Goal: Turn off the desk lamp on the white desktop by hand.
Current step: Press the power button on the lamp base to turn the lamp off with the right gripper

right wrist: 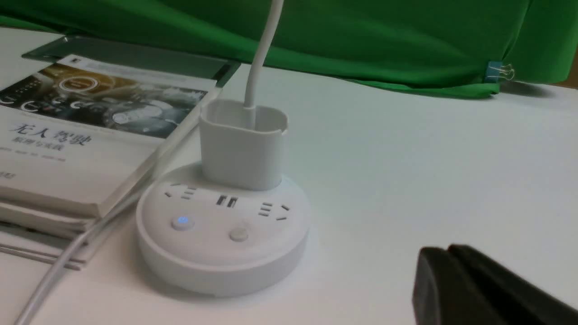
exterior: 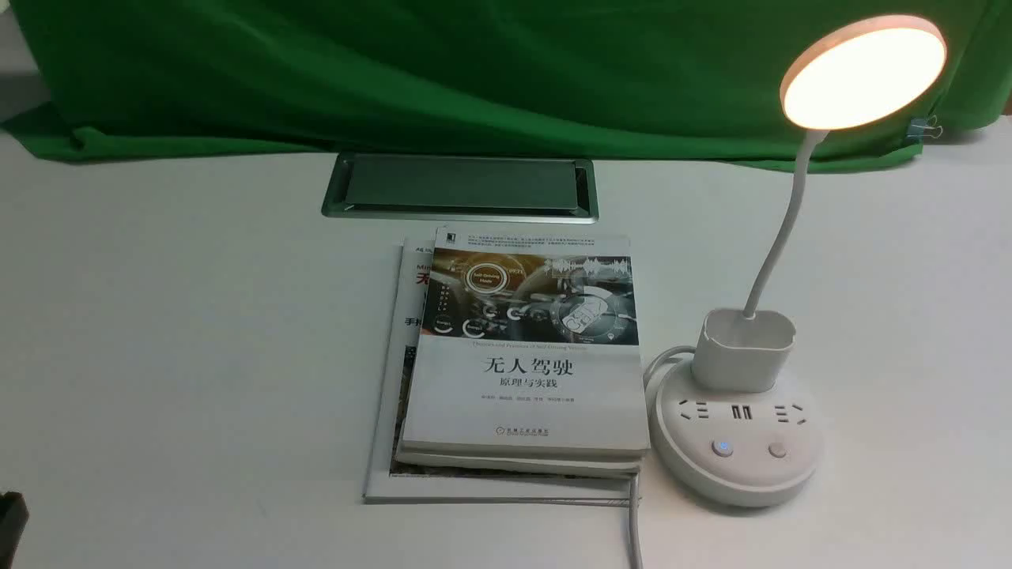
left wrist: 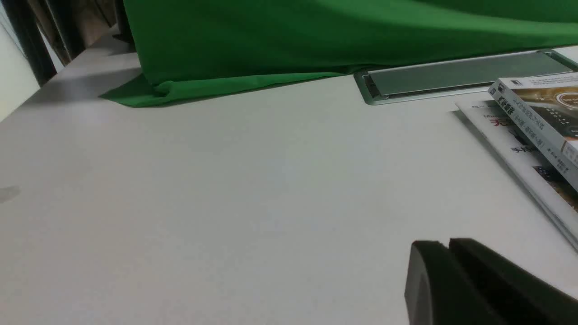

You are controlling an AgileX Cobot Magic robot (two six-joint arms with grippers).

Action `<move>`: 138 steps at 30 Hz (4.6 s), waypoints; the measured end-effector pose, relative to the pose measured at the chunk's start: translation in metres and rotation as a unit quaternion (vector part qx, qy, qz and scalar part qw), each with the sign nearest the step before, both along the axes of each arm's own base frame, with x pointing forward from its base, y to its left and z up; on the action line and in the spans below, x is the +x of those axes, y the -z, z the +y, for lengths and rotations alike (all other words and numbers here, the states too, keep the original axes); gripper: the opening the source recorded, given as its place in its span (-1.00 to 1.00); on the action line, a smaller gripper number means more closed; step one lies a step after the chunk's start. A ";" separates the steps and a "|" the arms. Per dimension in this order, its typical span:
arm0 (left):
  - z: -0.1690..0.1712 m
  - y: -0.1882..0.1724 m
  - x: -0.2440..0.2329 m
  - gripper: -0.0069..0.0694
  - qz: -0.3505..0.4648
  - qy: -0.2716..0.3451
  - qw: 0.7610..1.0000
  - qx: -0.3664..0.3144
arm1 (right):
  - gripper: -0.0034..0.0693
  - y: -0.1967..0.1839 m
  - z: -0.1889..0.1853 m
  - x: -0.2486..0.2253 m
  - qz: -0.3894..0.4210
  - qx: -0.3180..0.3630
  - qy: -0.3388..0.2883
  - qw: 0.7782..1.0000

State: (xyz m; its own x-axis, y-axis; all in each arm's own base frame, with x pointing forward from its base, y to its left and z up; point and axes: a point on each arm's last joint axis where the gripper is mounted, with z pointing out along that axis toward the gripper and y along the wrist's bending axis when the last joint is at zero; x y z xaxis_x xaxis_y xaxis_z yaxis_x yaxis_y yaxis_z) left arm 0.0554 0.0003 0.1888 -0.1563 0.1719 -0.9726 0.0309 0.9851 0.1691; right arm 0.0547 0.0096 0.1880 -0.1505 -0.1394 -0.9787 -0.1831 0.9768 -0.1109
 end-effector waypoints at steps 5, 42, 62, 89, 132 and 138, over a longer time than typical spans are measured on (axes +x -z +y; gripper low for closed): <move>0.000 0.000 0.000 -0.77 0.000 0.000 1.000 0.000 | -0.75 0.000 0.000 0.000 0.000 0.000 0.000 1.000; 0.000 0.000 0.000 -0.77 0.000 0.000 1.000 0.000 | -0.75 -0.029 -0.002 0.001 -0.099 0.354 0.015 0.930; 0.000 0.000 0.000 -0.77 0.000 0.000 1.000 0.000 | -0.77 -0.109 0.049 0.114 0.425 0.000 -0.038 0.905; 0.000 0.000 0.000 -0.77 0.000 0.000 1.000 -0.001 | -0.81 -0.013 0.107 0.242 0.560 -0.067 -0.043 0.824; 0.000 0.000 0.000 -0.77 0.000 0.000 1.000 0.000 | -0.81 0.007 0.098 0.238 0.555 -0.066 -0.037 0.828; 0.000 0.000 0.000 -0.77 0.000 0.000 1.000 -0.001 | -0.81 0.010 0.100 0.243 0.538 -0.059 -0.037 0.840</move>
